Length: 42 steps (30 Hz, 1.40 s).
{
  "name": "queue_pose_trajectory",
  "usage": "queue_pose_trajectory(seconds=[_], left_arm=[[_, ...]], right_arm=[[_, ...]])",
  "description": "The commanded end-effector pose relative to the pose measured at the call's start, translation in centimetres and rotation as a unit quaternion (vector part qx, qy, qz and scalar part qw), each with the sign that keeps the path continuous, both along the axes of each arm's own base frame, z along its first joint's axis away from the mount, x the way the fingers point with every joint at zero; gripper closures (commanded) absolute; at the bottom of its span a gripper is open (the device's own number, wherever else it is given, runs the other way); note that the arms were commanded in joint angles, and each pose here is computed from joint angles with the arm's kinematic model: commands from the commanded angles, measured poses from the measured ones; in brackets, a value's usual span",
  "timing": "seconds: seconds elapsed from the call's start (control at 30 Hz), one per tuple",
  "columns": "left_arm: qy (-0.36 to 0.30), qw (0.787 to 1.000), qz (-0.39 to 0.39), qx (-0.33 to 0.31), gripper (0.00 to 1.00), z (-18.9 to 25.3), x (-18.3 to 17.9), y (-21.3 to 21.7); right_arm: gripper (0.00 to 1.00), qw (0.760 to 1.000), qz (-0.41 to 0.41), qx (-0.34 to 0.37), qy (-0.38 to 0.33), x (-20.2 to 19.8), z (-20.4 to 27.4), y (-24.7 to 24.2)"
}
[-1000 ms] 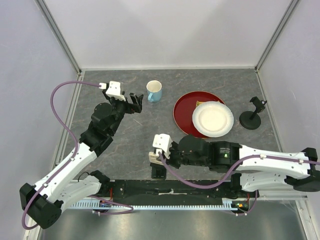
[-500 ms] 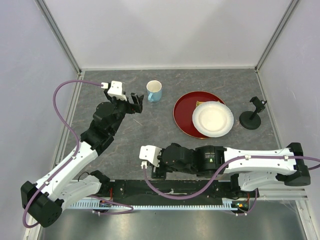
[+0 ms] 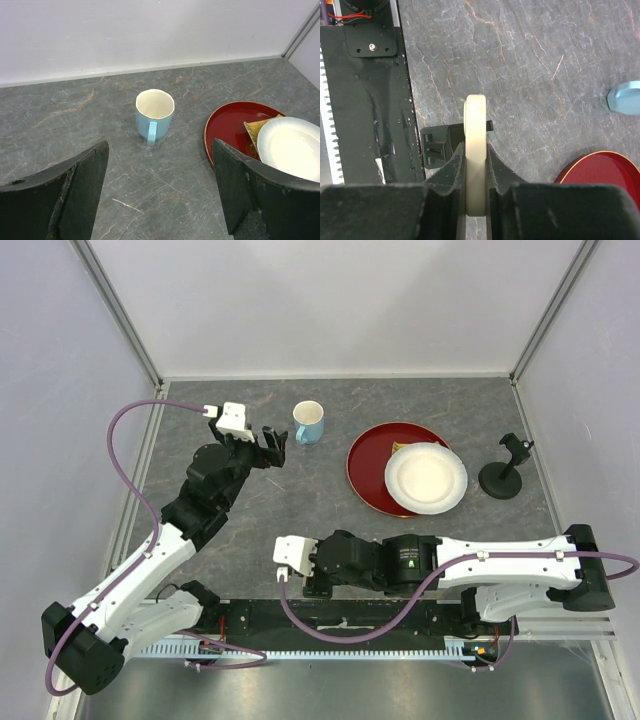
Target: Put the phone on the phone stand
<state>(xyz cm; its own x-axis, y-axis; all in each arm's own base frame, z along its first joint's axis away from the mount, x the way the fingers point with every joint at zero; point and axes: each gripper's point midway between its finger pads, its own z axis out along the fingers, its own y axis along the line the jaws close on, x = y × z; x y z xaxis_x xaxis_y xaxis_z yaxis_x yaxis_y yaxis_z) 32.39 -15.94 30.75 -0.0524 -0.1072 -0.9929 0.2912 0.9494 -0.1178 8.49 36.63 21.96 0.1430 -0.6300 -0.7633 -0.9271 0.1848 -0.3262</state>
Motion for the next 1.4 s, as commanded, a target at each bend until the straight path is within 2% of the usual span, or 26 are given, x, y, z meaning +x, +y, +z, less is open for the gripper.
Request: queue_pose_trajectory(seconds=[0.0,0.67,0.97,1.37], left_arm=[[-0.020,1.000,-0.002,-0.015,0.12,1.6,0.0,0.1],[-0.016,1.000,-0.010,-0.016,0.12,1.3,0.0,-0.3],[-0.012,1.000,-0.013,-0.015,0.12,1.1,0.1,-0.5],[-0.010,1.000,-0.013,-0.013,0.12,1.0,0.2,-0.6]], right_arm=[[1.00,0.999,-0.012,0.036,-0.025,0.8,1.3,1.0],[1.00,0.999,0.013,0.034,-0.002,1.7,-1.4,0.3],[1.00,0.996,0.030,0.085,-0.008,1.3,2.3,0.4],[1.00,0.995,0.053,0.080,0.005,1.1,0.2,0.9]])
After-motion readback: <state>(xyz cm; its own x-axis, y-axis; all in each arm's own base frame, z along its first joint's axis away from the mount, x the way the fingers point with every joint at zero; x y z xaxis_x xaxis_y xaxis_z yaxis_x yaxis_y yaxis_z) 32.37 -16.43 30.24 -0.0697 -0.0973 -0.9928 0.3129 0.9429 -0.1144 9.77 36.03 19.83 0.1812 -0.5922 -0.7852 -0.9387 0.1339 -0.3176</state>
